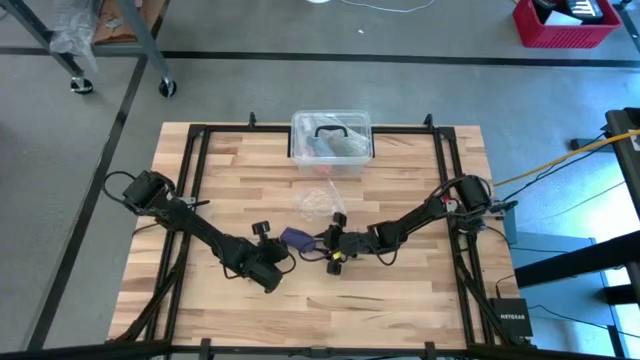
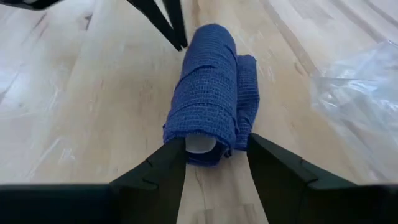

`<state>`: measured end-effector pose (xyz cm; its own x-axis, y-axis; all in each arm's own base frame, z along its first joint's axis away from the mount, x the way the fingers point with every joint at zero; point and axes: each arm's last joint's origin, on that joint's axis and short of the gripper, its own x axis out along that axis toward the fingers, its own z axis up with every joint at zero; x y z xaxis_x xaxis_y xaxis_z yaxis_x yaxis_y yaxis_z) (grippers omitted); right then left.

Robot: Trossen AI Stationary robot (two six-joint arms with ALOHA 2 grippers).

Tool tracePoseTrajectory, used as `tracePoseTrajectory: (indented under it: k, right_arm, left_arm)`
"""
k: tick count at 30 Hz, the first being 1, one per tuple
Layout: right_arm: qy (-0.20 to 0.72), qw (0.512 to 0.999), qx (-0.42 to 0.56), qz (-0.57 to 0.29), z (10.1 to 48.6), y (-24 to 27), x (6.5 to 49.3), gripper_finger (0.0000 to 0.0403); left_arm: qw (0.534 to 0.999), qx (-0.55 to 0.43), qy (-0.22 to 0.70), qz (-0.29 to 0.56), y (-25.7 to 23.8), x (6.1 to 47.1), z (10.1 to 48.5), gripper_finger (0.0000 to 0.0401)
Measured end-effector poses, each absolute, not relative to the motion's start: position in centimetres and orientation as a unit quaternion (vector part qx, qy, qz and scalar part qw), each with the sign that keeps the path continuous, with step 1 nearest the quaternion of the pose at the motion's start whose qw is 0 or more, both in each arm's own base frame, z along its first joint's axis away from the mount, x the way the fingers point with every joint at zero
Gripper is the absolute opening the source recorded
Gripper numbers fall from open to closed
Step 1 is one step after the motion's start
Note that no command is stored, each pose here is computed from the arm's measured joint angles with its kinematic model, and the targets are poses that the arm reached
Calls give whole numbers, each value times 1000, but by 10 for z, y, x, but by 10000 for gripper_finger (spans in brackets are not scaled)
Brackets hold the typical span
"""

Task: Roll bandage
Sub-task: Roll the blue bandage

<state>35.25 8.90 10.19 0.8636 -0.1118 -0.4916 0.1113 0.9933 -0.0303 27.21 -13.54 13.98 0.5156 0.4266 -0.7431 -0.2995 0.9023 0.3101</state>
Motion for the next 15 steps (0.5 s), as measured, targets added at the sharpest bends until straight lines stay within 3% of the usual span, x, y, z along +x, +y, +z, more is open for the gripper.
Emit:
tracePoseTrajectory:
  k: [15]
  right_arm:
    - [197, 979, -48, -8, 159, 113, 342, 175]
  left_arm:
    - [915, 101, 363, 142, -148, 297, 195, 5]
